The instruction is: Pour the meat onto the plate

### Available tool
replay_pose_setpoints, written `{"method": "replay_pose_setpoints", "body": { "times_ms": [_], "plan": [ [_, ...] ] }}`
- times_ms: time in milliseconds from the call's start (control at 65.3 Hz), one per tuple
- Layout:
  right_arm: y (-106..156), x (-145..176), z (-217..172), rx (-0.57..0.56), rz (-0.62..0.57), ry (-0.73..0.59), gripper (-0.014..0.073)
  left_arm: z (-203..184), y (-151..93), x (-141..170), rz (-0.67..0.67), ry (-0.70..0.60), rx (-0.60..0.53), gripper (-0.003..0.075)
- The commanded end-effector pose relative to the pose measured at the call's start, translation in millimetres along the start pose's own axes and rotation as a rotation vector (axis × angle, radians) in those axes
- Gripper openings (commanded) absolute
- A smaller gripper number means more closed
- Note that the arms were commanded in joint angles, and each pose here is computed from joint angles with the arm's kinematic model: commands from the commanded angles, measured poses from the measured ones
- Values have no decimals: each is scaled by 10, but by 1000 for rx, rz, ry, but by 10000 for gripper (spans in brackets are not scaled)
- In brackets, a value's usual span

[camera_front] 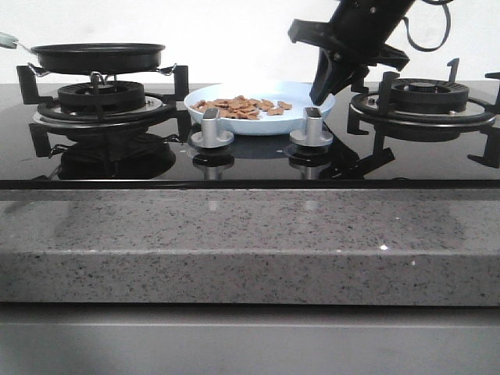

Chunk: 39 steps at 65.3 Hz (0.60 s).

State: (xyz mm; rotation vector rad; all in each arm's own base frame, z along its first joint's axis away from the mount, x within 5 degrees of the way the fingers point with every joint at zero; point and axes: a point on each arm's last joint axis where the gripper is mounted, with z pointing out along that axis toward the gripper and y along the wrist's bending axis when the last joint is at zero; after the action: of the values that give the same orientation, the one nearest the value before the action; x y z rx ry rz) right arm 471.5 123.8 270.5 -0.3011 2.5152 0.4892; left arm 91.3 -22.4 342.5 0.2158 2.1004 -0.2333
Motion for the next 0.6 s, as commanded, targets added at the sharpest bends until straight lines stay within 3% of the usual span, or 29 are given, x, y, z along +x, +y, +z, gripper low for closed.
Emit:
{"method": "replay_pose_setpoints", "body": {
  "times_ms": [0,61,123,413,582],
  "plan": [
    [119,-209,-395,-13,-20,-147,259,-51,-12,-124,-16,-89,2,493],
    [123,-212,-412,-11,-22,-150,366,-51,-12,-124,-16,-89,2,493],
    [131,-222,-475,4,-38,-158,400,-51,-12,-124,-16,-89,2,493],
    [300,-157,-1132,49,-100,-139,365,-51,-12,-123,-16,-88,2,493],
    [454,127,-1495,56,-124,-149,300,-51,-12,-123,-16,-88,2,493]
  ]
}}
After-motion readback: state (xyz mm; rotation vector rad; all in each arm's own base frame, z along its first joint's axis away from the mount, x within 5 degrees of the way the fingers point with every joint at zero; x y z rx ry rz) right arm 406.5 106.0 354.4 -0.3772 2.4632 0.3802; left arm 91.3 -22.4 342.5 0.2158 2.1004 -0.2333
